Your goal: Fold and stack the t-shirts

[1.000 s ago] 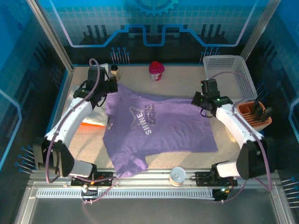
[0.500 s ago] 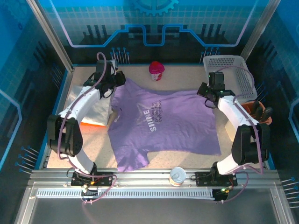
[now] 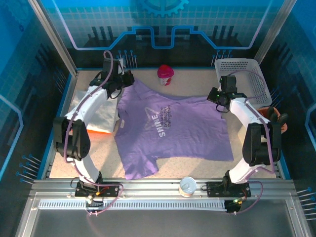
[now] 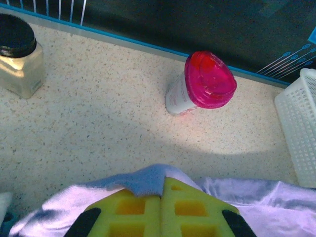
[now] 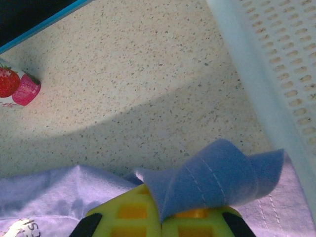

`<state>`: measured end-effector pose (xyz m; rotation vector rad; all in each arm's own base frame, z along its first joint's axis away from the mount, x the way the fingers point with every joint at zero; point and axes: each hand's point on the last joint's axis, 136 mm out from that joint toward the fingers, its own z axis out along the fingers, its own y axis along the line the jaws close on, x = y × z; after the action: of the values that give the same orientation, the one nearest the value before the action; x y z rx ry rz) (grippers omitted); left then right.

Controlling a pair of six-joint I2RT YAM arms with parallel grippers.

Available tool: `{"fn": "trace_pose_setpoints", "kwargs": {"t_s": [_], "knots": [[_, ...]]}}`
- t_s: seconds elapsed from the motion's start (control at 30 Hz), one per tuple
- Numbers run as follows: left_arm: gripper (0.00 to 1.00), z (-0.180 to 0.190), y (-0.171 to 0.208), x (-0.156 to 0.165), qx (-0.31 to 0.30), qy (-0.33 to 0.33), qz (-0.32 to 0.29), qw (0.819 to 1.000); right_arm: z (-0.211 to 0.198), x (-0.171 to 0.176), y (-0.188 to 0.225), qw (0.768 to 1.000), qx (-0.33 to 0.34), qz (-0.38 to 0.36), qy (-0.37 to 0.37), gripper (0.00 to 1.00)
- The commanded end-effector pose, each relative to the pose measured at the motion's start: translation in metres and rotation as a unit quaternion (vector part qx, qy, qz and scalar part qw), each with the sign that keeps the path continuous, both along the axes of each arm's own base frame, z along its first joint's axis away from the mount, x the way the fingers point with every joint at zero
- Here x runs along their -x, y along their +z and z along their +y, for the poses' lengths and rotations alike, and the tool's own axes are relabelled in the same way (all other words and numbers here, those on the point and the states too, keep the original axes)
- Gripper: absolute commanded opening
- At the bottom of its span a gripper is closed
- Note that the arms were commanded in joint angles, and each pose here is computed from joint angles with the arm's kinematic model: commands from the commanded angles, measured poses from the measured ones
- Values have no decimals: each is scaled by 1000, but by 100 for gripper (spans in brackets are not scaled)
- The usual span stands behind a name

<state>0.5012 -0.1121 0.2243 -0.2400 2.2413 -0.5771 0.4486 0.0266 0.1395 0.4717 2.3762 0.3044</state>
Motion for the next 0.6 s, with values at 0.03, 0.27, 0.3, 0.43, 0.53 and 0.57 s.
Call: {"fn": "trace_pose_setpoints", "kwargs": {"t_s": [0.03, 0.27, 0.3, 0.43, 0.53, 0.57], "knots": [[0, 11, -8, 22, 15, 13, 27, 999, 3, 6, 16, 1000, -7, -1, 13, 0], [0, 18, -28, 52, 29, 25, 67, 997, 4, 24, 0, 999, -6, 45, 19, 0], [0, 19, -31, 57, 32, 27, 72, 997, 3, 26, -5, 998, -5, 53, 17, 0], [0, 16, -50, 73, 46, 26, 96, 994, 1, 35, -21, 997, -3, 81, 12, 0], [0, 14, -60, 85, 58, 25, 115, 991, -1, 41, -28, 995, 0, 95, 9, 0], [0, 13, -62, 89, 64, 26, 120, 990, -1, 43, -29, 995, 1, 99, 9, 0]]}}
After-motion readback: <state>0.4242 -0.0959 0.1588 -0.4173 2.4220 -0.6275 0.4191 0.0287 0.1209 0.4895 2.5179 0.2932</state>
